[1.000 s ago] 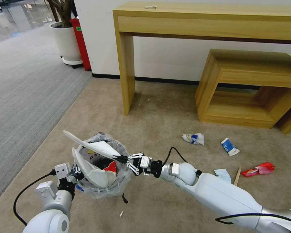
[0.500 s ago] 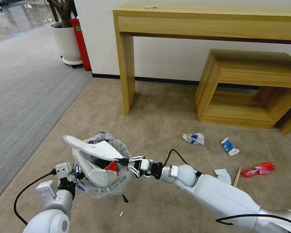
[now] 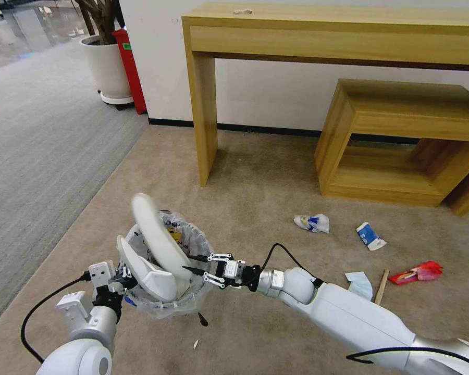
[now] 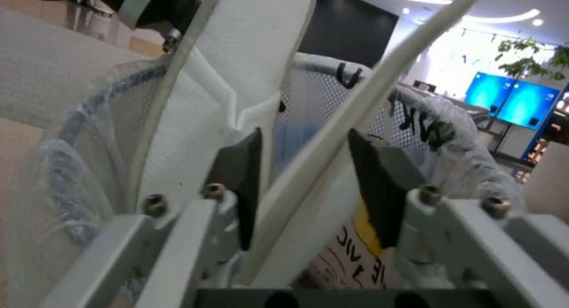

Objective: Pick up the trash bin and place the garbage on the floor into it.

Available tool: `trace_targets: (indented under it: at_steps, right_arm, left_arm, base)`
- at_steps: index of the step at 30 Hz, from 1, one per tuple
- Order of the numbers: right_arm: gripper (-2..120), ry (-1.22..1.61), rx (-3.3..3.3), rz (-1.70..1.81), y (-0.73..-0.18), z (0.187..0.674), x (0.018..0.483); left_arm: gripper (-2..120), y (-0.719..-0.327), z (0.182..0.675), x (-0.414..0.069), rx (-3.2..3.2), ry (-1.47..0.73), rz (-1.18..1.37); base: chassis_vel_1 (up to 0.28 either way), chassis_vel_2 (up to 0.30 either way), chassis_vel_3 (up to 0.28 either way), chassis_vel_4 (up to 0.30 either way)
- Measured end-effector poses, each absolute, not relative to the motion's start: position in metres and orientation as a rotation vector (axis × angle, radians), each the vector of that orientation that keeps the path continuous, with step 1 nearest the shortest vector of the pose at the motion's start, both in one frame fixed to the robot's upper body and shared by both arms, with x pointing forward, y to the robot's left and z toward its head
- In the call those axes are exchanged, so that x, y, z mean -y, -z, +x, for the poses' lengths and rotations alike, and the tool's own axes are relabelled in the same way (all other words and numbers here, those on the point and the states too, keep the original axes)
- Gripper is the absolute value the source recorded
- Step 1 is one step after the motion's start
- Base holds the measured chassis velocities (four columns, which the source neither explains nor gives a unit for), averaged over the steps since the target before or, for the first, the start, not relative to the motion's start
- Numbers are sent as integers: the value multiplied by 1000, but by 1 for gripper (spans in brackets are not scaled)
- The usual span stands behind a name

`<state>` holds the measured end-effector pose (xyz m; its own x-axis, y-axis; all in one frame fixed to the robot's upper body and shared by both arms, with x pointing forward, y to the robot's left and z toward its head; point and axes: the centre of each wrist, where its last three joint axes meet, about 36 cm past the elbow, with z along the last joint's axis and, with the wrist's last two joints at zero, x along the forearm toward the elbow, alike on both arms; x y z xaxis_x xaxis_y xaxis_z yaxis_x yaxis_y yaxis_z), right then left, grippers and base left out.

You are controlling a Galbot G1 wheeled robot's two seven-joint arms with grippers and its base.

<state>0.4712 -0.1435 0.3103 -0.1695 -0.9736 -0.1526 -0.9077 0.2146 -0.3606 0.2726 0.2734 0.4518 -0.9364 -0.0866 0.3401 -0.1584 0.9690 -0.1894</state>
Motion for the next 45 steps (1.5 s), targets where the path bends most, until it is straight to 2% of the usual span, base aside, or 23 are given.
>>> trace_targets:
  at_steps: [2, 5, 14, 23, 38, 42, 45]
  right_arm:
    - [55, 268, -2148, -1753, -311, 471, 144]
    - [61, 271, -2154, -1736, -313, 473, 147]
    - [62, 221, -2221, -1575, -340, 485, 164]
    - [64, 181, -2386, -1278, -384, 494, 214]
    - [74, 181, -2837, -737, -379, 457, 299]
    - [82, 163, -2885, -639, -379, 451, 307]
    - [98, 157, -2919, -521, -384, 445, 318]
  left_arm:
    - [2, -452, 273, -274, 2785, -302, 180]
    - [2, -451, 274, -276, 2784, -303, 183]
    - [2, -434, 278, -284, 2729, -305, 206]
    - [2, -422, 281, -290, 2694, -294, 214]
    - [2, -414, 284, -292, 2675, -279, 209]
    - [2, -415, 284, -292, 2681, -271, 206]
    - [2, -418, 284, -292, 2696, -263, 196]
  base:
    - [0, 0, 0, 0]
    - [0, 0, 0, 0]
    - [0, 0, 0, 0]
    - [0, 0, 0, 0]
    - [0, 0, 0, 0]
    - [0, 0, 0, 0]
    - [0, 0, 0, 0]
